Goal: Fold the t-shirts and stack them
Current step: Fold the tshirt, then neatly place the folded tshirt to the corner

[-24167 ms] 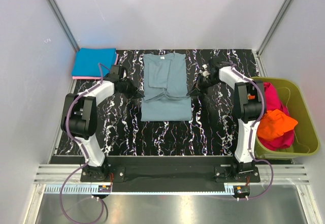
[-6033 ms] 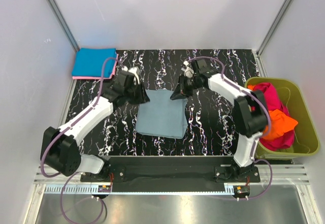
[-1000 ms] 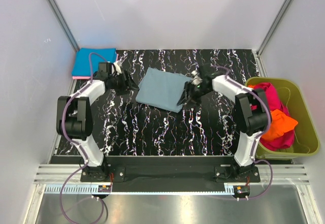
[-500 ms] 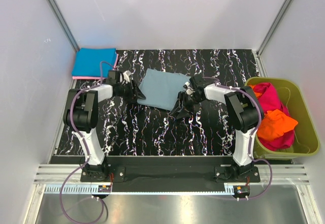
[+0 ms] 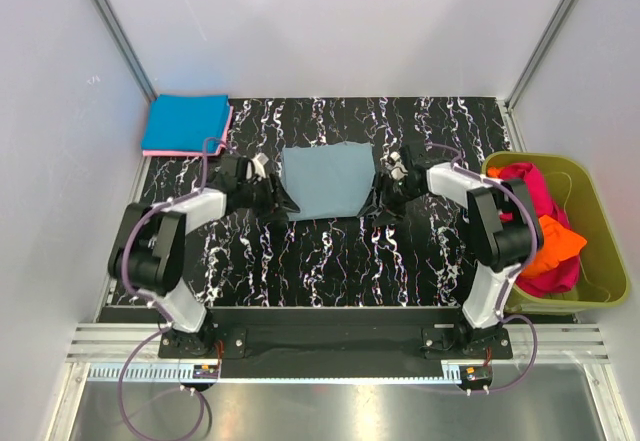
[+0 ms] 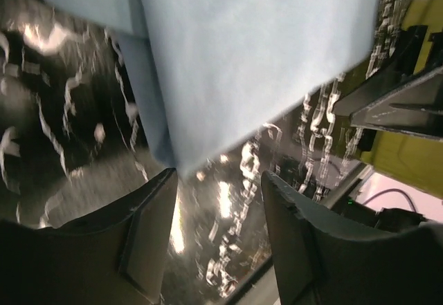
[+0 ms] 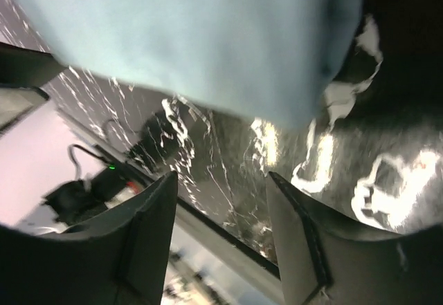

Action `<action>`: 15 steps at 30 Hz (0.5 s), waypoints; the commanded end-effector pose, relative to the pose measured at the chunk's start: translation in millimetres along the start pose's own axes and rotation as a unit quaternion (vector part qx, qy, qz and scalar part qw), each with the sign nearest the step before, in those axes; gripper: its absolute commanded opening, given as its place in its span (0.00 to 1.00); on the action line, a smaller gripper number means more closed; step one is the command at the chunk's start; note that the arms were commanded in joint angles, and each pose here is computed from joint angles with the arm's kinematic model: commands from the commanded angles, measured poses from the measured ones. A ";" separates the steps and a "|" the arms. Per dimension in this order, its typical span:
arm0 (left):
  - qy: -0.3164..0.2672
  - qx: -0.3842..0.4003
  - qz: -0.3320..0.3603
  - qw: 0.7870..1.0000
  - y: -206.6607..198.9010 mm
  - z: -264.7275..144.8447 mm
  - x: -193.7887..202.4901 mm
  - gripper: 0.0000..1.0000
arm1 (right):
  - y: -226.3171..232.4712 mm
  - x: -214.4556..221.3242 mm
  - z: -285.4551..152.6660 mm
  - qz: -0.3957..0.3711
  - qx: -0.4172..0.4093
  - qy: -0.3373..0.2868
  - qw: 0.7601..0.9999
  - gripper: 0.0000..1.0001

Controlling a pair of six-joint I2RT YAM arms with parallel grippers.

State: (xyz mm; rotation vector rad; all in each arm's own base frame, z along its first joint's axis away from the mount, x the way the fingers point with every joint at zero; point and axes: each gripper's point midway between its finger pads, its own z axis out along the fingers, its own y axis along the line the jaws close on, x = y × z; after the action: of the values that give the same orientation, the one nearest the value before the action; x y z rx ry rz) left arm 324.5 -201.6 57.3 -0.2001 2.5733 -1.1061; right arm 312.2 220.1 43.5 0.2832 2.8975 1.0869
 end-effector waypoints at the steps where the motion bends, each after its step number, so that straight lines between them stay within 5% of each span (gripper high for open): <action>1: -0.053 0.014 0.016 0.998 -27.6 -33.9 -16.2 0.57 | 23.3 -1.4 -31.2 -0.110 0.008 -0.044 0.993 0.62; 5: -0.104 -0.029 0.036 0.993 -20.0 -73.9 -25.7 0.61 | 55.5 3.6 -42.0 -0.253 0.031 -0.098 0.962 0.70; 6: -0.110 -0.048 0.022 0.992 -10.3 -84.7 -27.4 0.61 | 76.5 18.2 -42.8 -0.329 0.030 -0.108 0.938 0.73; 11: -0.189 -0.089 -0.023 0.978 12.0 -130.0 -48.4 0.64 | 108.0 12.5 -42.8 -0.479 0.108 -0.219 0.843 0.97; 14: -0.209 -0.094 -0.066 0.971 28.9 -141.6 -55.0 0.64 | 121.3 12.2 -33.1 -0.583 0.157 -0.251 0.757 1.00; 15: -0.216 -0.096 -0.073 0.969 34.5 -146.1 -58.6 0.64 | 123.9 12.9 -27.8 -0.641 0.174 -0.247 0.706 1.00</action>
State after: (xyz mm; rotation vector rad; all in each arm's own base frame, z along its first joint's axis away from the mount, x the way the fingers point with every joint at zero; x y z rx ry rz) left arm 333.5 -79.8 153.0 -0.5062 2.2719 -0.7899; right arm 277.5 310.1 140.2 -0.9202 2.1836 0.5338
